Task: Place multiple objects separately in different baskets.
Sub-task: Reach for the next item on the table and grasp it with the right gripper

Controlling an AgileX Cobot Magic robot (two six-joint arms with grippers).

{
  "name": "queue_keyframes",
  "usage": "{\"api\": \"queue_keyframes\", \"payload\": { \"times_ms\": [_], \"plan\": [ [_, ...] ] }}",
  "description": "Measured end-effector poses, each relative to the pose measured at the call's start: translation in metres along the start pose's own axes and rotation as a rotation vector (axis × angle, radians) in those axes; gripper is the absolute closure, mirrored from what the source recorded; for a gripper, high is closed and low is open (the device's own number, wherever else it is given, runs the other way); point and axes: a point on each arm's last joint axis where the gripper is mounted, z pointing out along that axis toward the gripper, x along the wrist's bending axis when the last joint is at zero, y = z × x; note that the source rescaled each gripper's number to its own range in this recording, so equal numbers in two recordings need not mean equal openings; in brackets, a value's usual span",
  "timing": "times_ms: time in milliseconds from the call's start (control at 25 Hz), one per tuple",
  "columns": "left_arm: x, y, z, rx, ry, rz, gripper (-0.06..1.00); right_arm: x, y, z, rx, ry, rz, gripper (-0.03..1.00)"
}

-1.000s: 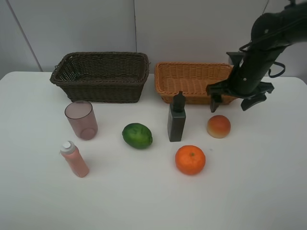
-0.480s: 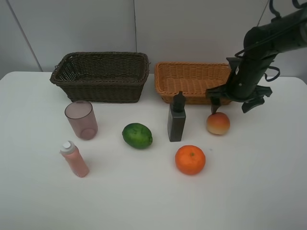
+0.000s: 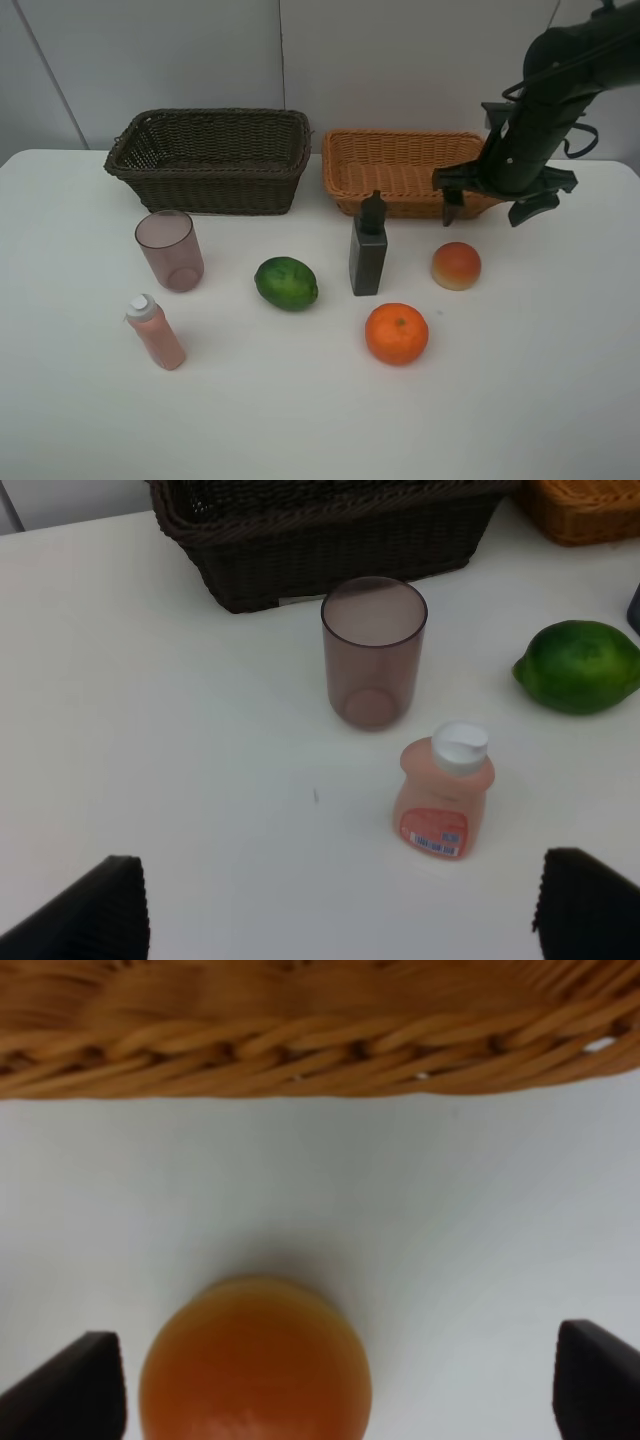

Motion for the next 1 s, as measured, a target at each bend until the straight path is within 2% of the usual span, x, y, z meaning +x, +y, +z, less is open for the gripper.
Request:
{"api": "queue_keyframes", "payload": {
  "times_ms": [120, 360, 680, 1000],
  "plan": [
    [0.0, 0.0, 0.0, 0.0, 0.0, 0.0, -0.06, 0.002, -0.001, -0.002, 0.002, 0.02, 0.006, 0.09],
    [0.0, 0.0, 0.0, 0.0, 0.0, 0.0, -0.06, 0.028, -0.005, 0.015, 0.014, 0.067, -0.03, 0.09],
    [0.0, 0.0, 0.0, 0.0, 0.0, 0.0, -0.06, 0.026, -0.01, 0.037, 0.057, 0.018, -0.076, 0.09],
    [0.0, 0.0, 0.0, 0.0, 0.0, 0.0, -0.06, 0.024, -0.025, 0.052, 0.059, 0.03, -0.068, 0.09]
  ]
}}
